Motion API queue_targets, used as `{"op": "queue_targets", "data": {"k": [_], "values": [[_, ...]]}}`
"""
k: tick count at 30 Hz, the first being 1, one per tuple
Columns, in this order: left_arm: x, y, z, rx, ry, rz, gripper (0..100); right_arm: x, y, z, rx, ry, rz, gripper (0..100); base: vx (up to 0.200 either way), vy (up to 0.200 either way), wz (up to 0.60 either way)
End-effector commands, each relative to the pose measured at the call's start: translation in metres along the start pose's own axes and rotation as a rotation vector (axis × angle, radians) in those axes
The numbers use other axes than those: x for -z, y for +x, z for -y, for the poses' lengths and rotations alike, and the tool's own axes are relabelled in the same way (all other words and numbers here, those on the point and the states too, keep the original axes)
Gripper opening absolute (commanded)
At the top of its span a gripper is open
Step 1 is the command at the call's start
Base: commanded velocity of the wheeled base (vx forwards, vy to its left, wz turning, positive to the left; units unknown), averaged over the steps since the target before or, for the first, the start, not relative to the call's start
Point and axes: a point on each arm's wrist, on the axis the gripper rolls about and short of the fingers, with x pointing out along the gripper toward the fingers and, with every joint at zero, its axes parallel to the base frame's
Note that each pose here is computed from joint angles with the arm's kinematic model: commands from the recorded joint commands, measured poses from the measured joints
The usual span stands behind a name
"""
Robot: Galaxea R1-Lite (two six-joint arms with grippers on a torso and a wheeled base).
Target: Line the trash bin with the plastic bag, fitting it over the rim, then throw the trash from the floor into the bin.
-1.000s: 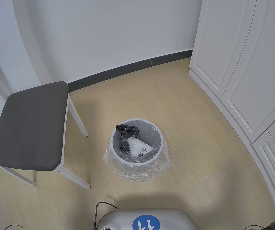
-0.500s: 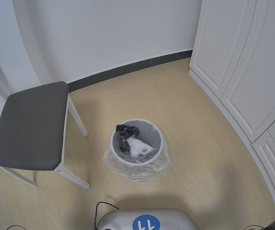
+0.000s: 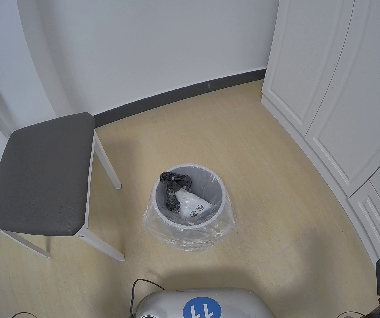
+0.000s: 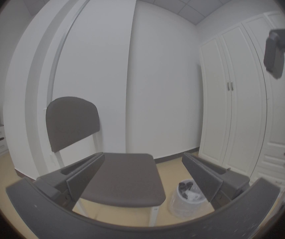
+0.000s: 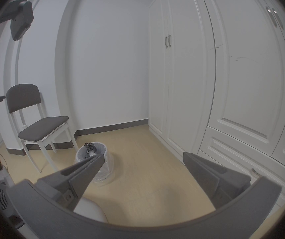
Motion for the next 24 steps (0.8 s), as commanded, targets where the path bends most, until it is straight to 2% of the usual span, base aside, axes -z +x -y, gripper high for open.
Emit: {"op": "queue_targets", "data": {"k": [1, 5, 8, 12, 17, 19, 22, 24], "values": [[0.034, 0.000, -0.001, -0.017, 0.077, -0.078, 100, 0.006, 0.000, 0.001, 0.041, 0.027, -0.015, 100, 0.000, 0.000, 0.00], [0.049, 0.000, -0.002, -0.006, 0.144, -0.109, 100, 0.006, 0.000, 0.001, 0.053, 0.033, -0.014, 100, 0.000, 0.000, 0.00], [0.058, -0.001, -0.002, -0.003, 0.175, -0.180, 100, 0.006, 0.000, 0.002, 0.090, 0.034, -0.014, 100, 0.000, 0.000, 0.00], [0.074, -0.006, -0.003, 0.001, 0.173, -0.336, 100, 0.006, 0.000, 0.002, 0.087, 0.037, -0.016, 100, 0.000, 0.000, 0.00], [0.077, -0.008, -0.003, 0.015, 0.057, -0.345, 100, 0.006, 0.000, 0.002, 0.082, 0.016, -0.017, 100, 0.000, 0.000, 0.00], [0.080, -0.010, -0.002, 0.051, 0.042, -0.395, 100, 0.006, 0.000, 0.002, 0.081, -0.001, -0.017, 100, 0.000, 0.000, 0.00], [0.080, -0.009, -0.002, 0.047, 0.049, -0.381, 100, 0.006, 0.000, 0.001, 0.054, -0.036, -0.018, 100, 0.000, 0.000, 0.00], [0.079, -0.009, -0.002, 0.047, 0.055, -0.379, 100, 0.006, 0.000, 0.000, -0.001, -0.054, -0.015, 100, 0.000, 0.000, 0.00]]}}
